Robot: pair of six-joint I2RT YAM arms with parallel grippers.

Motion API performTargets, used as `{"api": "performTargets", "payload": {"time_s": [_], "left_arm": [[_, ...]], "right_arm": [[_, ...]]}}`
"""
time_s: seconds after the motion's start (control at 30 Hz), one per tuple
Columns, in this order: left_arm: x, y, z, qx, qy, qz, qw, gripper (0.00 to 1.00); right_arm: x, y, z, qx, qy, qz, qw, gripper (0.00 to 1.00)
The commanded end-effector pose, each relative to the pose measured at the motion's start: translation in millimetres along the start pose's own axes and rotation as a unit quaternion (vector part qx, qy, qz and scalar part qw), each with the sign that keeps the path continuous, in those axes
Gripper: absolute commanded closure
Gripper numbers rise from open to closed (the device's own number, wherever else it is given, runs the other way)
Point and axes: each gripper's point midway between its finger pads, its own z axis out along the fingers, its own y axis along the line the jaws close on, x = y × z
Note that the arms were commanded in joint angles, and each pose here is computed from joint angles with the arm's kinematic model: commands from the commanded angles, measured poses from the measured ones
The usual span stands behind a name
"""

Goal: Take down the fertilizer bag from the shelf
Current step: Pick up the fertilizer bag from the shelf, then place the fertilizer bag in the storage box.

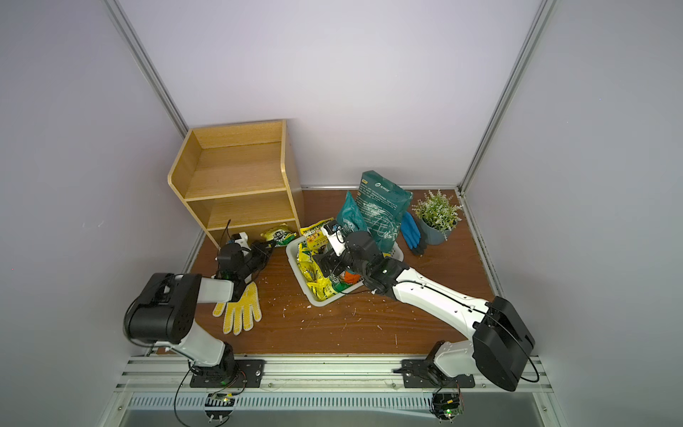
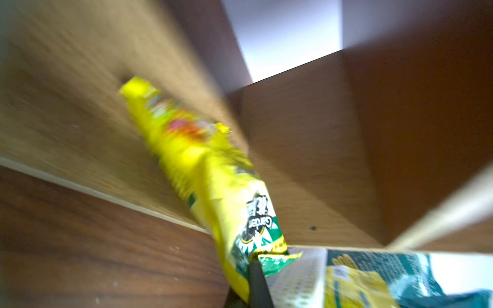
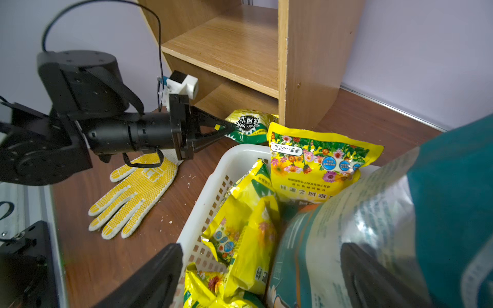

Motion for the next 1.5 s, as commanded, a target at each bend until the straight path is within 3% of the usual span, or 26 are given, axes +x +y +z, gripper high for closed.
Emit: {"api": "performTargets", "payload": {"time_s": [0.0, 0.13, 0.37, 0.57, 0.73, 1.0, 1.1, 1.33, 1.4, 1.47], "left_arm": [[-2.7, -27.0, -15.2, 0.007, -0.002, 0.04, 0.999, 1.0], [-15.5, -60.1, -43.5, -0.022, -0.021, 0.116, 0.993, 1.0], [-9.5, -97.8, -90.9, -0.027, -0.007, 0.166, 0.986, 1.0], [9.6, -142.0, -107.4, 0.019, 0.065, 0.188, 0.98, 1.0], [34.6, -174.8, -116.9, 0.029, 0.139, 0.232, 0.962, 1.0], [50.4, -214.2, -133.2, 0.08, 0.173, 0.241, 0.952, 1.0], [55.7, -224.4, -136.2, 0.093, 0.183, 0.243, 0.948, 1.0], [56.3, -233.6, -139.2, 0.1, 0.183, 0.248, 0.946, 1.0], [56.0, -234.1, -139.2, 0.1, 0.182, 0.249, 0.946, 1.0], [56.4, -233.6, -138.1, 0.099, 0.183, 0.248, 0.946, 1.0]], "right_arm": [[-26.0, 21.5, -2.2, -0.041, -0.037, -0.069, 0.996, 0.01], [-42.0, 38.4, -5.0, -0.042, -0.061, -0.145, 0.987, 0.01], [-72.3, 63.0, -15.4, -0.066, -0.101, -0.192, 0.974, 0.03], [-89.4, 84.4, -25.5, -0.098, -0.125, -0.236, 0.959, 0.02], [-96.9, 96.1, -20.4, -0.118, -0.124, -0.278, 0.945, 0.01], [-99.1, 100.1, 1.0, -0.12, -0.11, -0.336, 0.928, 0.06], [-100.9, 98.0, 10.1, -0.11, -0.111, -0.344, 0.926, 0.16], [-104.4, 103.7, 19.2, -0.121, -0.113, -0.337, 0.927, 0.59], [-104.1, 103.7, 18.9, -0.123, -0.113, -0.335, 0.927, 0.84], [-104.8, 103.4, 17.1, -0.122, -0.116, -0.329, 0.929, 1.0]]}}
